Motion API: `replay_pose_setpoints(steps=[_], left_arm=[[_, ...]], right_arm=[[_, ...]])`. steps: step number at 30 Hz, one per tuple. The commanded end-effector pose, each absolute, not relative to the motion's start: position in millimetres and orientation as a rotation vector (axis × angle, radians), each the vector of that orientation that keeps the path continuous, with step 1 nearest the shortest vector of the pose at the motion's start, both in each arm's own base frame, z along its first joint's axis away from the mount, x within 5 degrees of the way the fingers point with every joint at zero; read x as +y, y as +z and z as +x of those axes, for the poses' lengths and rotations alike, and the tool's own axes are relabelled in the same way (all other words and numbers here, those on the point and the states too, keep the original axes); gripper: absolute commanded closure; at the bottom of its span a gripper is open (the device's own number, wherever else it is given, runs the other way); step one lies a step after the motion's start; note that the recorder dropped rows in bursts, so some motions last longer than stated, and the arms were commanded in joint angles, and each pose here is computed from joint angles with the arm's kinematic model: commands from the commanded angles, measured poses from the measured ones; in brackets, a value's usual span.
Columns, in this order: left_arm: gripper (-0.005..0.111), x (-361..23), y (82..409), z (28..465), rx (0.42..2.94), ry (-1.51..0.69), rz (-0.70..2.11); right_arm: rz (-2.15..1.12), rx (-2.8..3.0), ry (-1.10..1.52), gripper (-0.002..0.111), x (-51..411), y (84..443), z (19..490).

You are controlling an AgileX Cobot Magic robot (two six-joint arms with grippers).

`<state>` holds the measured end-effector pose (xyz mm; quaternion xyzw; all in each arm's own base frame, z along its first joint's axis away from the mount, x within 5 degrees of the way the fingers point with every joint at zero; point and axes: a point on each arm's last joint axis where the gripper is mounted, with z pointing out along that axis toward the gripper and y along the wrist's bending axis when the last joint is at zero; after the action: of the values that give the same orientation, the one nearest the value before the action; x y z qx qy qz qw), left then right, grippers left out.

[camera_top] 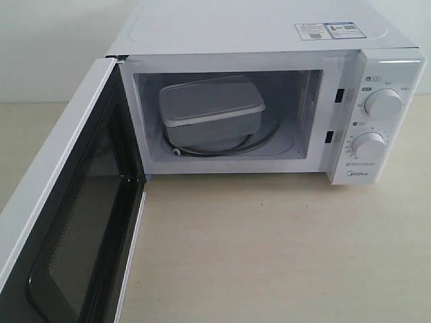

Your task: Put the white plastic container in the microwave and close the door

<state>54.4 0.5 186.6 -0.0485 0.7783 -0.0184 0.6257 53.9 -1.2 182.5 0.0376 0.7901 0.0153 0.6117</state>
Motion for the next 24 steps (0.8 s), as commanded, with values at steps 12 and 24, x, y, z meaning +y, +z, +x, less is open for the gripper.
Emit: replay_pose_setpoints(steps=[12, 24], left_arm=[[0.103, 0.8, 185.6, 54.4, 1.785, -0.036, -0.11], [0.103, 0.8, 185.6, 54.4, 1.785, -0.036, -0.11]], right_arm=[[0.14, 1.819, 0.049, 0.108, -2.7, 182.4, 53.5], [0.14, 1.819, 0.049, 0.108, -2.7, 182.4, 53.5]])
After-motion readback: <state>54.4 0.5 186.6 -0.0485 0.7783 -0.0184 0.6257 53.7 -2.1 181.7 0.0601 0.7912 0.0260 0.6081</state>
